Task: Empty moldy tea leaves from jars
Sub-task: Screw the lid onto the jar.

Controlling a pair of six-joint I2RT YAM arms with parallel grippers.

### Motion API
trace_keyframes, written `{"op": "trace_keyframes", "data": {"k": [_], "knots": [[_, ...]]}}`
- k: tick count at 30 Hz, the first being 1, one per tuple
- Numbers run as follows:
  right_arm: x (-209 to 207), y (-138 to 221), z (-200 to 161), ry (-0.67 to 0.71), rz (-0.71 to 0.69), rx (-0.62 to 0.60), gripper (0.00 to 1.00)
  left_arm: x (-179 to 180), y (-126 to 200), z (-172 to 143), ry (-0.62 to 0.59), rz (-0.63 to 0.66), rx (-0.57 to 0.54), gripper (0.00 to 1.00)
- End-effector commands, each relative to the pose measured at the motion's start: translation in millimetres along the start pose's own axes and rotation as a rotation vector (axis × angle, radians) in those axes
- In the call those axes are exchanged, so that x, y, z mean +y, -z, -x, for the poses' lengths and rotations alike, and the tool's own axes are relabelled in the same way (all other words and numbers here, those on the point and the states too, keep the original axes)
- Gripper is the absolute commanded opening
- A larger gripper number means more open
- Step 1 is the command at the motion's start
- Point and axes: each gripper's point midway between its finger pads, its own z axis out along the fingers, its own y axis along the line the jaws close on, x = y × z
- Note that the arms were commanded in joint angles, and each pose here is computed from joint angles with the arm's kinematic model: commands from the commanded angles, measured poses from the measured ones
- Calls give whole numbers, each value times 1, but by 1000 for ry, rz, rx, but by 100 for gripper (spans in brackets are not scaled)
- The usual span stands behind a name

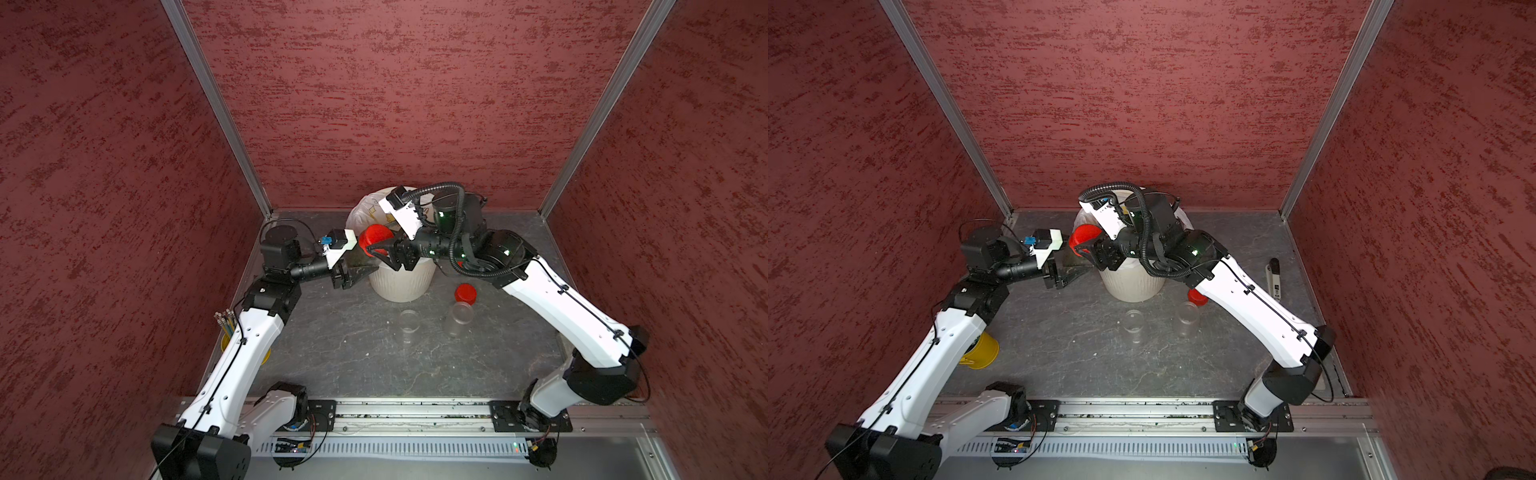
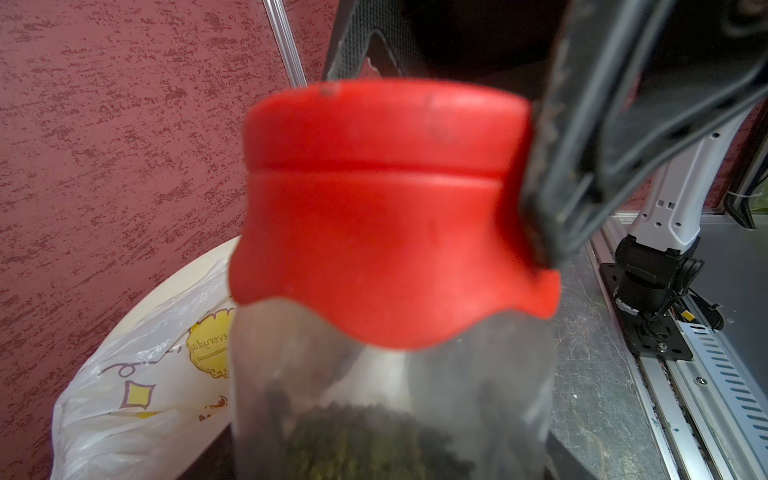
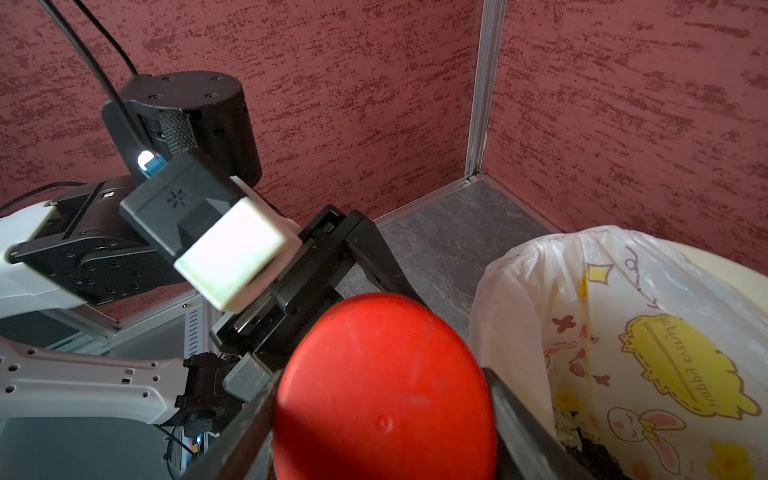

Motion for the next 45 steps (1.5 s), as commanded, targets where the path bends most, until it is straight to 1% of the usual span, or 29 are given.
{"op": "trace_keyframes", "data": {"k": [1, 6, 10, 16, 19, 24, 27, 30, 33, 35, 36, 38, 39, 41, 45], "knots": [[4, 2, 8, 31, 10, -20, 54, -3, 1, 3, -5, -8, -9, 63], [1, 3, 4, 90, -3, 1, 43, -5, 2, 4, -6, -20, -15, 63], [5, 4, 1, 171, 21, 18, 36, -7, 1, 5, -1, -35, -17, 63], [10, 10, 2, 317, 100, 16, 33, -12, 2, 5, 3, -62, -16, 63], [10, 11, -3, 383, 148, 39, 32, -15, 3, 6, 7, -78, -17, 63], [10, 17, -10, 489, 246, 61, 32, -20, 3, 5, 20, -112, -14, 63], [13, 21, -11, 581, 281, 61, 34, -23, 3, 6, 23, -128, -21, 63], [16, 24, -10, 634, 307, 73, 38, -25, 3, 7, 24, -136, -24, 63], [14, 24, -10, 646, 305, 94, 48, -24, 4, 6, 20, -131, -22, 63], [16, 23, -10, 643, 311, 93, 57, -23, 3, 6, 20, -127, -21, 63], [16, 24, -8, 636, 311, 86, 62, -22, 3, 5, 24, -125, -19, 63], [20, 26, -2, 609, 313, 61, 78, -20, 2, 4, 25, -116, -14, 63], [21, 28, 1, 599, 312, 51, 84, -18, 2, 3, 23, -110, -11, 63], [19, 31, 7, 573, 277, 19, 91, -16, 2, 3, 20, -96, -8, 63], [10, 36, 23, 482, 178, -59, 98, -11, 1, 2, 8, -68, -3, 63]]}}
